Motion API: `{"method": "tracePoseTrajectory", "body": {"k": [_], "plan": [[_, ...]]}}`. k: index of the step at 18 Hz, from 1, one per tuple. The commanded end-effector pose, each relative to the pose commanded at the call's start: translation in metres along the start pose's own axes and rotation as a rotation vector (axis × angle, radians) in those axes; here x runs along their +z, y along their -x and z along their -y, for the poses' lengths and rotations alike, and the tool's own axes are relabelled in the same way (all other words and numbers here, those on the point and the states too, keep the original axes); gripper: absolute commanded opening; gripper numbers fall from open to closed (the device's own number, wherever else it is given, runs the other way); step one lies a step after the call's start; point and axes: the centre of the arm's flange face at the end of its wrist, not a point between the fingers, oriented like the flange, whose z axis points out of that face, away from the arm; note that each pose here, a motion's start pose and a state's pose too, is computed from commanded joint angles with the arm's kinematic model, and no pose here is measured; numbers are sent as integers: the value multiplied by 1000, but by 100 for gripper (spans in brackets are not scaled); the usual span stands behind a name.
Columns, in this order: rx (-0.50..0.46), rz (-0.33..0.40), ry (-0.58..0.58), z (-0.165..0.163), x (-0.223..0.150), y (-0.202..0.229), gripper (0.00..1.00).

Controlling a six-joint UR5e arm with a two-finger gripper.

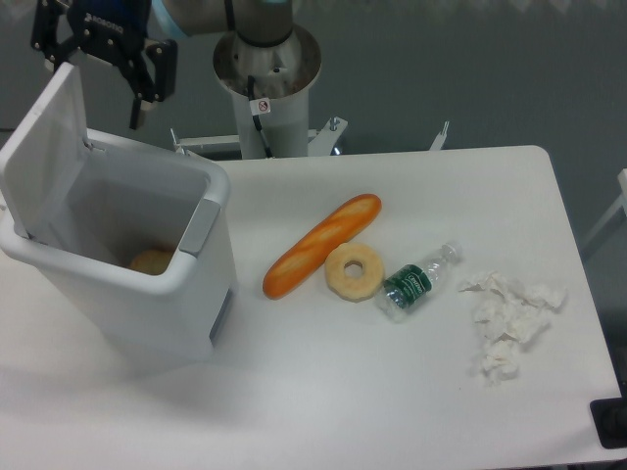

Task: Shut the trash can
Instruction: 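Position the gripper behind the raised white lid's edge, then push the white lid forward and down onto the trash can opening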

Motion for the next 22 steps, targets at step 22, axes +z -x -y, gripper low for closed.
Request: {"method": "tracePoseTrajectory", "body": {"k": [22], "plan": [[-99,72,98,-2,41,74,100]]}}
